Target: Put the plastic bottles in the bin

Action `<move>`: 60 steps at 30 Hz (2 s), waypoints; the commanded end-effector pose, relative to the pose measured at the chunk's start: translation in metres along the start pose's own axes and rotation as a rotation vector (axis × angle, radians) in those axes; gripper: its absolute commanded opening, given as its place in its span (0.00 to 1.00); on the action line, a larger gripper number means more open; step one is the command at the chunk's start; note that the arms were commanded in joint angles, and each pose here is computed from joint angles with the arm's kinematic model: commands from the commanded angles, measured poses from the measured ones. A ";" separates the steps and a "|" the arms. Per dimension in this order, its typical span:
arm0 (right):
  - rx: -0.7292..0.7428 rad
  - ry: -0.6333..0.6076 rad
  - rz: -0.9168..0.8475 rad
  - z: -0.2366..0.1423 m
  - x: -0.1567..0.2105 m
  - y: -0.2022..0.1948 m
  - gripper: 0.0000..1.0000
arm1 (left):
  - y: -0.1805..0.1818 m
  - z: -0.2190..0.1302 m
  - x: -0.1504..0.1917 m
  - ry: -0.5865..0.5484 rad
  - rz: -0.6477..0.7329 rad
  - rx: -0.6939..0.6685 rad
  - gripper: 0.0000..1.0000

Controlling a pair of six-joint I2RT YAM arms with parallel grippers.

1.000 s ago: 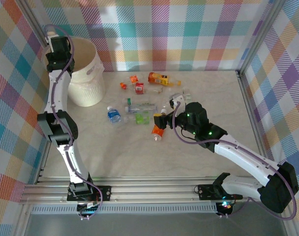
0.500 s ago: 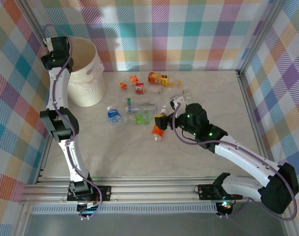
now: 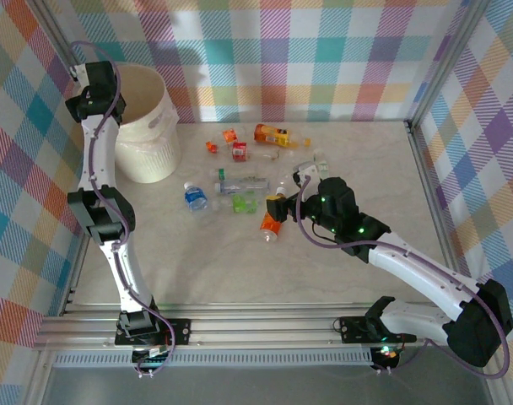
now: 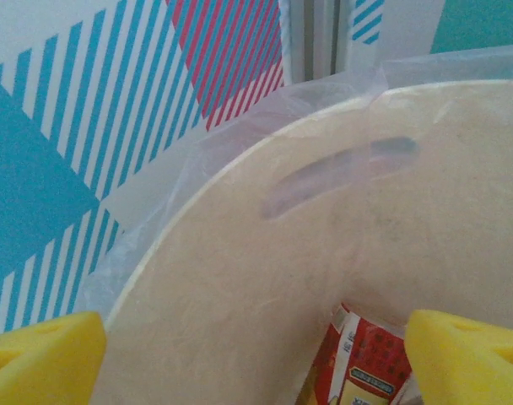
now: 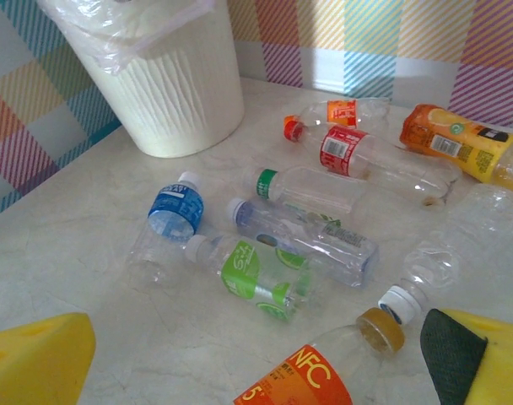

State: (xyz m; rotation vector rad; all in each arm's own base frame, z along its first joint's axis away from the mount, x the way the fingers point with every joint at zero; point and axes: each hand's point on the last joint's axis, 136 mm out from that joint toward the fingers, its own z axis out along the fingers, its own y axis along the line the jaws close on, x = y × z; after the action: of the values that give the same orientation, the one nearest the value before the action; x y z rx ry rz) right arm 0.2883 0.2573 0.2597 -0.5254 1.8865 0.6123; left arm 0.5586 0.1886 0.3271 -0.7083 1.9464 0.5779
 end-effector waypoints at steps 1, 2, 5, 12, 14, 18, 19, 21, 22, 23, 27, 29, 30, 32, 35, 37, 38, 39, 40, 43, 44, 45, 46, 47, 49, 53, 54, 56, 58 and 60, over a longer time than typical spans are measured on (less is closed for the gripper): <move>0.060 0.006 0.034 0.001 0.004 -0.010 1.00 | 0.005 -0.039 -0.027 -0.031 -0.083 0.063 0.94; 0.074 0.006 0.043 0.000 0.005 -0.012 1.00 | 0.002 -0.043 -0.028 -0.030 -0.094 0.080 0.95; 0.131 0.004 0.074 -0.001 0.010 -0.023 1.00 | -0.006 -0.057 -0.032 -0.030 -0.123 0.134 1.00; 0.265 0.033 0.188 -0.003 0.032 -0.047 1.00 | -0.038 -0.104 -0.042 -0.030 -0.202 0.369 1.00; 0.293 0.050 0.215 -0.003 0.039 -0.052 1.00 | -0.051 -0.122 -0.041 -0.036 -0.227 0.472 1.00; 0.339 0.091 0.255 -0.002 0.053 -0.059 1.00 | -0.066 -0.156 -0.030 -0.046 -0.283 0.636 1.00; 0.343 0.103 0.263 -0.001 0.057 -0.060 1.00 | -0.070 -0.164 -0.028 -0.045 -0.301 0.676 1.00; 0.354 0.126 0.279 0.002 0.064 -0.061 1.00 | -0.075 -0.177 -0.022 -0.037 -0.326 0.738 1.00; 0.362 0.139 0.292 0.003 0.068 -0.062 1.00 | -0.076 -0.183 -0.019 -0.033 -0.338 0.764 1.00; 0.370 0.148 0.305 0.004 0.071 -0.063 1.00 | -0.078 -0.187 -0.017 -0.029 -0.346 0.787 1.00; 0.379 0.185 0.374 0.010 0.087 -0.063 1.00 | -0.090 -0.215 -0.011 -0.007 -0.369 0.944 1.00; 0.370 0.210 0.416 0.014 0.096 -0.061 1.00 | -0.096 -0.233 -0.007 0.012 -0.382 1.044 1.00; 0.365 0.225 0.440 0.017 0.101 -0.059 1.00 | -0.100 -0.242 0.001 0.030 -0.395 1.100 1.00; 0.369 0.250 0.498 0.021 0.112 -0.058 1.00 | -0.108 -0.259 0.016 0.060 -0.426 1.187 1.00; 0.373 0.283 0.563 0.028 0.127 -0.056 1.00 | -0.119 -0.283 0.049 0.105 -0.409 1.283 1.00; 0.378 0.304 0.573 0.033 0.133 -0.056 1.00 | -0.123 -0.296 0.069 0.122 -0.364 1.310 1.00; 0.383 0.315 0.574 0.035 0.135 -0.056 1.00 | -0.123 -0.300 0.079 0.132 -0.344 1.317 1.00; 0.386 0.320 0.574 0.038 0.136 -0.056 1.00 | -0.123 -0.305 0.085 0.140 -0.331 1.329 1.00; 0.387 0.331 0.571 0.040 0.138 -0.055 1.00 | -0.124 -0.309 0.092 0.152 -0.321 1.347 1.00; 0.389 0.351 0.571 0.047 0.143 -0.052 1.00 | -0.122 -0.319 0.110 0.193 -0.298 1.379 1.00; 0.397 0.365 0.570 0.050 0.147 -0.052 1.00 | -0.120 -0.322 0.116 0.202 -0.287 1.385 1.00; 0.403 0.371 0.571 0.052 0.148 -0.051 1.00 | -0.118 -0.322 0.122 0.209 -0.280 1.378 1.00; 0.411 0.381 0.568 0.054 0.151 -0.051 1.00 | -0.116 -0.323 0.128 0.213 -0.273 1.368 1.00; 0.418 0.392 0.562 0.056 0.153 -0.050 1.00 | -0.113 -0.322 0.133 0.220 -0.270 1.356 1.00; 0.425 0.406 0.548 0.061 0.156 -0.047 1.00 | -0.107 -0.320 0.140 0.223 -0.260 1.331 1.00; 0.463 0.428 0.514 0.070 0.163 -0.041 1.00 | -0.098 -0.317 0.153 0.236 -0.254 1.292 1.00; 0.472 0.432 0.500 0.073 0.165 -0.040 1.00 | -0.097 -0.316 0.155 0.237 -0.257 1.287 1.00; 0.488 0.440 0.480 0.078 0.169 -0.037 1.00 | -0.094 -0.314 0.162 0.244 -0.259 1.271 1.00; 0.492 0.447 0.472 0.084 0.172 -0.033 1.00 | -0.092 -0.311 0.166 0.251 -0.259 1.259 1.00; 0.492 0.460 0.465 0.090 0.176 -0.030 1.00 | -0.091 -0.311 0.169 0.259 -0.258 1.252 1.00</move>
State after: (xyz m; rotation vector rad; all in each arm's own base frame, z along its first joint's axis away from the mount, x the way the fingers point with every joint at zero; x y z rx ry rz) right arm 0.3029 0.2748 0.0634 0.0942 2.5238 0.3481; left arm 0.3696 -0.1202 0.3041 -0.2008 1.9321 -0.9228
